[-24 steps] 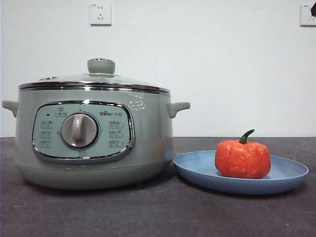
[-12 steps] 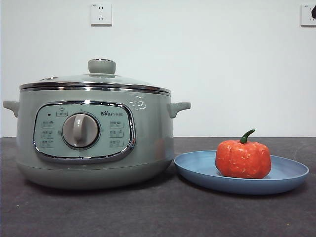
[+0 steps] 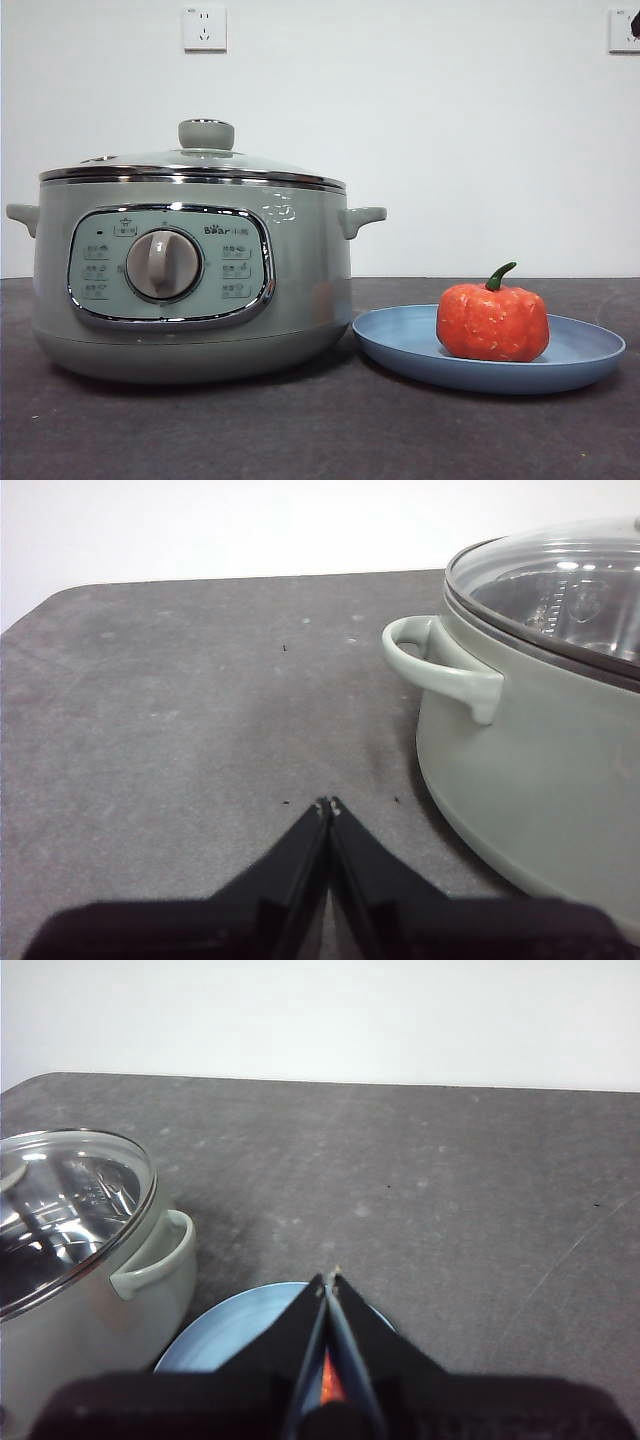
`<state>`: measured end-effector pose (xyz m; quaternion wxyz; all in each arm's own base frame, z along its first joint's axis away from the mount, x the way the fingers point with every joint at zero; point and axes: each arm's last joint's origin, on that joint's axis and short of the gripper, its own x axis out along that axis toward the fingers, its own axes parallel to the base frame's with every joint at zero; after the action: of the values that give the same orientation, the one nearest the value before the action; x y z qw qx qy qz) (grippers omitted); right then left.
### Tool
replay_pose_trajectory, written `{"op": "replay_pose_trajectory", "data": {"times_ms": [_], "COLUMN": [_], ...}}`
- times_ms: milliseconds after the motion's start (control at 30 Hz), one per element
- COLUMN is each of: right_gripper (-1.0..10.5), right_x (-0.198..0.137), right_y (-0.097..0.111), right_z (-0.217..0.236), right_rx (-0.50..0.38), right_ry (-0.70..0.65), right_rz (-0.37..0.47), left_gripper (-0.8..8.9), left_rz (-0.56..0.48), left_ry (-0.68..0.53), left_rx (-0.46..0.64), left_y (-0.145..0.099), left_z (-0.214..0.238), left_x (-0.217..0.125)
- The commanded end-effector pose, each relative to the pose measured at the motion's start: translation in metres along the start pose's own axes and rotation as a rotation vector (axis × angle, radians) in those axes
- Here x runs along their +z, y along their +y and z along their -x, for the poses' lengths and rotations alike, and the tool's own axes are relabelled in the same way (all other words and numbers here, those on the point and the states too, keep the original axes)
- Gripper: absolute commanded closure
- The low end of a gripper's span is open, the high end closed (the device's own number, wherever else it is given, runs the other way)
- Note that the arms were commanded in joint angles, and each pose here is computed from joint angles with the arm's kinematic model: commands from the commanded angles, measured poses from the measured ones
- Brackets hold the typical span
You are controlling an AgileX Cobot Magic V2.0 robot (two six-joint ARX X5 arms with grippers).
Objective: Take the pumpkin out from the steamer,put the pumpkin in the blue plate,close the lid
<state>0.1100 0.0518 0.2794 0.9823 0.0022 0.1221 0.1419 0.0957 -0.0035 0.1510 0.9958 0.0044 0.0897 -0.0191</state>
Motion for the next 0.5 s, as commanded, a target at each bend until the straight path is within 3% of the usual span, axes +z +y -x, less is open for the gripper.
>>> {"op": "replay_pose_trajectory", "data": {"times_ms": [33, 133, 167, 267, 500], "right_gripper": [9.5, 9.5, 9.5, 9.5, 9.5], "right_x": [0.0, 0.0, -0.002, -0.012, -0.075], "right_y": [0.0, 0.0, 0.0, -0.009, -0.029], "right_z": [0.0, 0.0, 0.001, 0.015, 0.009], "right_rx": [-0.003, -0.002, 0.001, -0.065, -0.102], "right_ry": [-0.004, -0.004, 0.001, 0.015, -0.121], "right_rz": [-0.01, -0.007, 0.032, 0.055, -0.004], "left_gripper": [8.16, 8.16, 8.16, 8.16, 8.16], "left_rz": [0.01, 0.01, 0.01, 0.01, 0.01], "left_ry": [0.018, 0.018, 0.018, 0.017, 0.018], "left_rx": [0.003, 0.003, 0.003, 0.003, 0.002], "left_y": [0.0, 0.0, 0.0, 0.0, 0.0], "left_z": [-0.001, -0.001, -0.001, -0.001, -0.001], "left_x": [-0.005, -0.005, -0.005, -0.004, -0.005]}}
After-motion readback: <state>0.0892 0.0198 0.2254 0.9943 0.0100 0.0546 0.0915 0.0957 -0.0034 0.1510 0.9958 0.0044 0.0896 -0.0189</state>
